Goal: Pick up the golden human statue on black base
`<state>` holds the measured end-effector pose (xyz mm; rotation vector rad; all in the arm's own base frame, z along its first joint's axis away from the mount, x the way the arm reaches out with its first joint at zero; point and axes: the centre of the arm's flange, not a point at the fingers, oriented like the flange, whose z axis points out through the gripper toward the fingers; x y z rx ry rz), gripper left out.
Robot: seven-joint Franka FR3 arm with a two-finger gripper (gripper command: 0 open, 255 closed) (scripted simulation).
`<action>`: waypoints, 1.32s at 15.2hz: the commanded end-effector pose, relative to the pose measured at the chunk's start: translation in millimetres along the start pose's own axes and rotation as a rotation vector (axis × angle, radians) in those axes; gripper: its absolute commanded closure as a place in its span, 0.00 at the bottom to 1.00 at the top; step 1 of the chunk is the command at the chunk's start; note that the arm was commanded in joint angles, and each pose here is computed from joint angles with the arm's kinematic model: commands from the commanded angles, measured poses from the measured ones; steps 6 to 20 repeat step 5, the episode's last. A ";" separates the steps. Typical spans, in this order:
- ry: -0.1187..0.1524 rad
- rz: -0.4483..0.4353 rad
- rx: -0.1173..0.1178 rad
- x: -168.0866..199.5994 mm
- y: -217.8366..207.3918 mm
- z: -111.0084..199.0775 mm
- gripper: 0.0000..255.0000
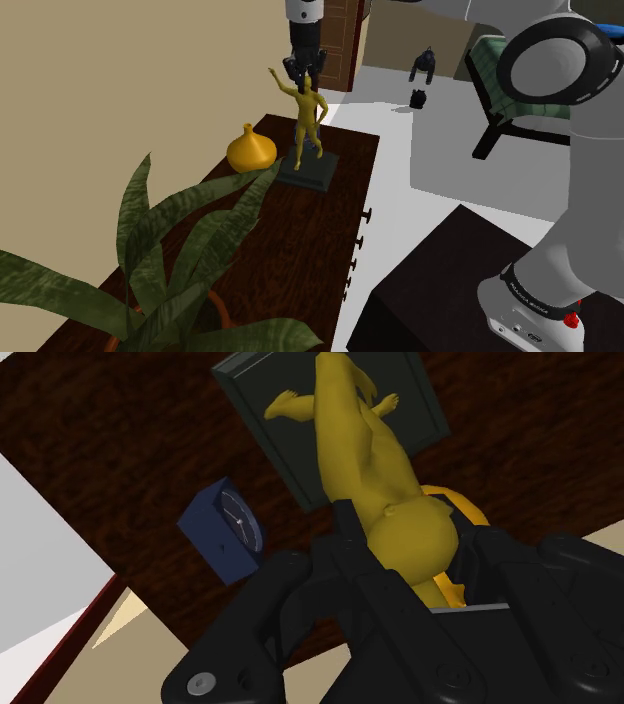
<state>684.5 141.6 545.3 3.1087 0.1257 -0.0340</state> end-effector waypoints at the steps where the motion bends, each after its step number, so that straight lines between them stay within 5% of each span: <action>1: 0.001 0.000 0.000 -0.7 -0.2 -12.4 1.00; 20: 0.001 0.000 0.000 -1.0 0.1 -23.7 1.00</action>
